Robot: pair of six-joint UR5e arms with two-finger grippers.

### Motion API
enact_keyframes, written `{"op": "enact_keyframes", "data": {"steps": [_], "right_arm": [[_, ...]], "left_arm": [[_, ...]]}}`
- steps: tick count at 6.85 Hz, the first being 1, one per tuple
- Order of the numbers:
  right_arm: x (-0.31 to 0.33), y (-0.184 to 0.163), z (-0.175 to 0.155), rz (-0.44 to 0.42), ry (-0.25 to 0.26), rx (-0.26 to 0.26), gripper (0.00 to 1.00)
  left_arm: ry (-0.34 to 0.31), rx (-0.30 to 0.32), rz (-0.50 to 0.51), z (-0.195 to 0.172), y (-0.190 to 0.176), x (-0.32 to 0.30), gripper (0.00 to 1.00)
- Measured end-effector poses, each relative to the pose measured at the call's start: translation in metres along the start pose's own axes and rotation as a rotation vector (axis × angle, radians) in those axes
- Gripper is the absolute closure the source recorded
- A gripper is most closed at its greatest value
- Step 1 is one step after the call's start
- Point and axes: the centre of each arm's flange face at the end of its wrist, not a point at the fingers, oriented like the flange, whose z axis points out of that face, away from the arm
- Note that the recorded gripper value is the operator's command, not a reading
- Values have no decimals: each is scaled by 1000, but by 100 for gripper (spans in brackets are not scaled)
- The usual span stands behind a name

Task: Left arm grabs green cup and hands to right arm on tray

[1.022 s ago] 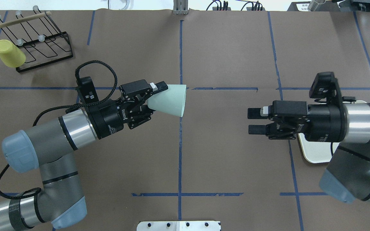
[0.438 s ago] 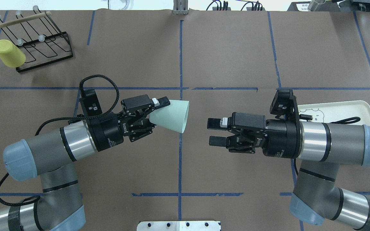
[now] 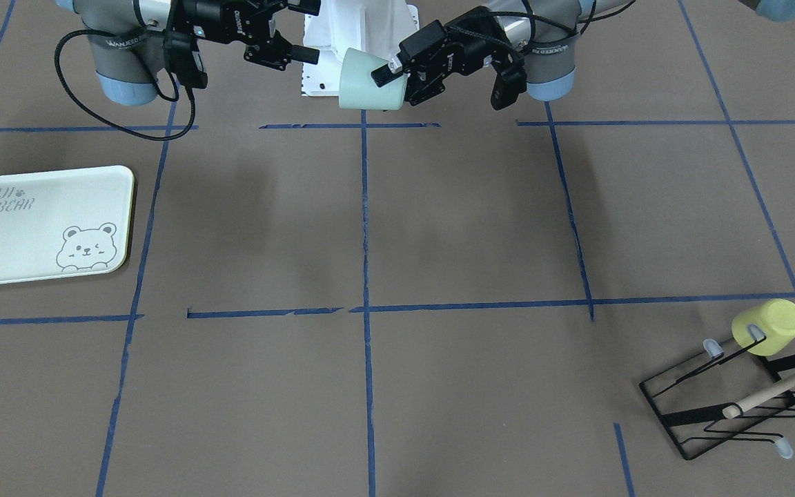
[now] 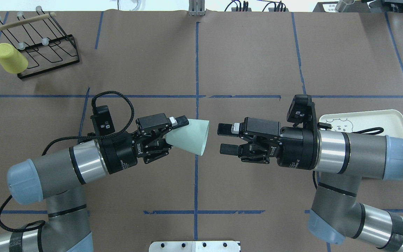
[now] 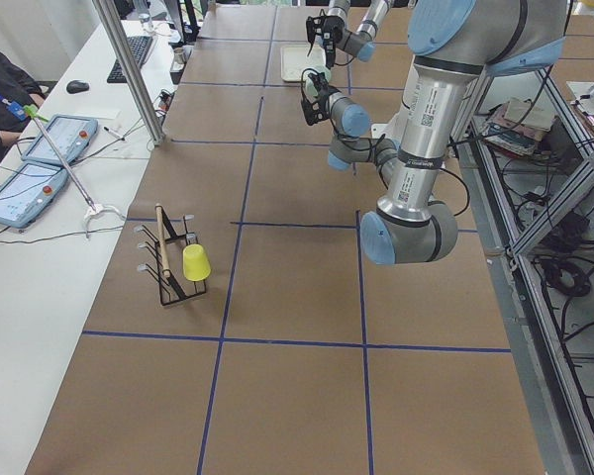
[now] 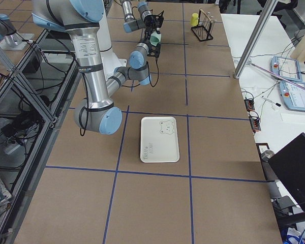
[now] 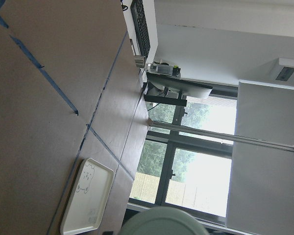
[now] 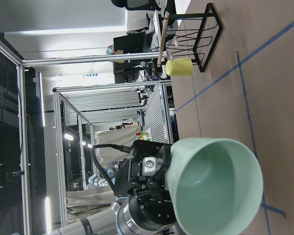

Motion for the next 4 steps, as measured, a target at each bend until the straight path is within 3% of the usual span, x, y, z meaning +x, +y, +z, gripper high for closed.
{"op": "enact_keyframes", "data": {"steps": [4], "right_arm": [[2, -1, 10, 7, 25, 17, 0]], "left_arm": [[-11, -22, -20, 2, 15, -9, 55]]}}
